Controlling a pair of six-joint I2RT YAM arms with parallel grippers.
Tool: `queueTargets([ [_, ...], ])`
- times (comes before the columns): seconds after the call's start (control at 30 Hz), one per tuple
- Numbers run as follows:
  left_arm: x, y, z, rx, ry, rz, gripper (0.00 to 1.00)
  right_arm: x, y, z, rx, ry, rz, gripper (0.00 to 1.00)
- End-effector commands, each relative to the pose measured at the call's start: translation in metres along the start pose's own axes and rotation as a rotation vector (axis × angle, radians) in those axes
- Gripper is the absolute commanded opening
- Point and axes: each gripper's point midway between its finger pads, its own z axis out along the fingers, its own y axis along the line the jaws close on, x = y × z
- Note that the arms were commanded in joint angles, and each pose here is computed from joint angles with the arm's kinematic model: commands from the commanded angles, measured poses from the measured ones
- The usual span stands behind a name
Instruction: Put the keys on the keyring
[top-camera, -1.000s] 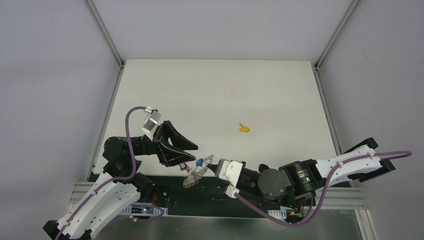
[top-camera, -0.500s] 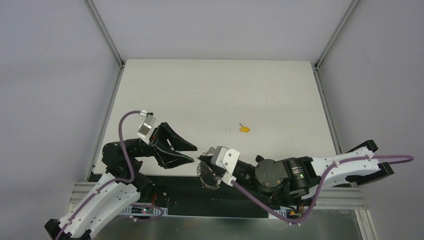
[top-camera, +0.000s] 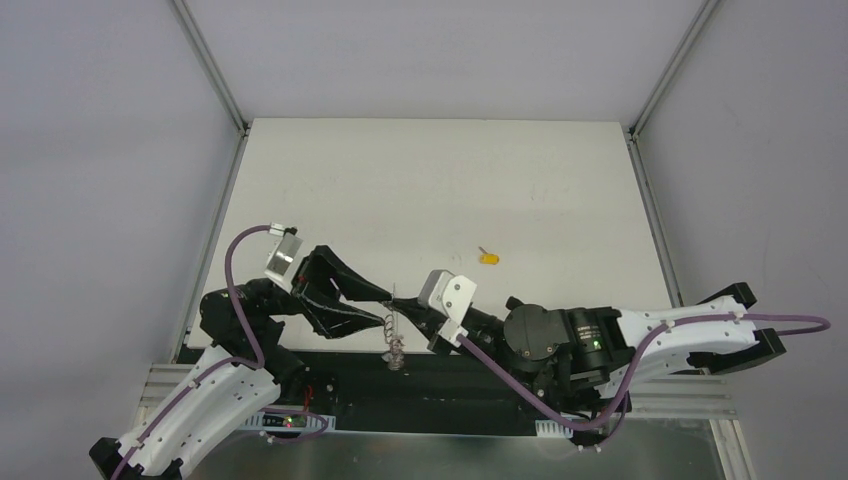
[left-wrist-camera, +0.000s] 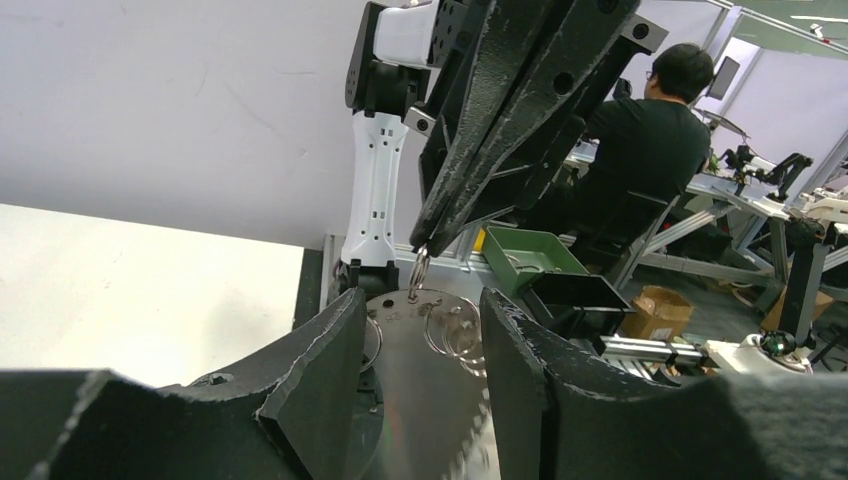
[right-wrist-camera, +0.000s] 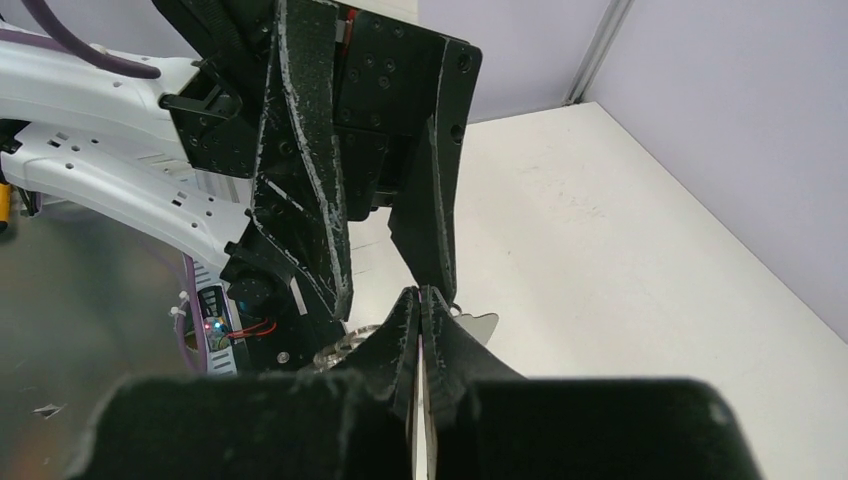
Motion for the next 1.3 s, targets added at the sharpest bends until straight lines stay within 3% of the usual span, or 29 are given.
queueTargets([
  [0.0,-0.008,-0.015,0.0,0.057,-0.029,0.049,0.45,-0.042,-0.01,-0.002,0.004,-0.111,0.124,0.0],
  [0.4,-0.007,-0.014,0.003,0.068,-0.026,0.044,0.39,-0.044,-0.007,0.003,-0.018,-0.107,0.135,0.0],
  [0.93,-0.01,-0.019,0.006,0.102,-0.022,0.032,0.0,-0.043,-0.004,0.008,-0.03,-0.094,0.124,0.0],
  [1.27,-0.014,-0.018,0.01,0.105,-0.034,0.015,0.0,-0.038,0.0,0.007,-0.051,-0.067,0.119,0.0],
])
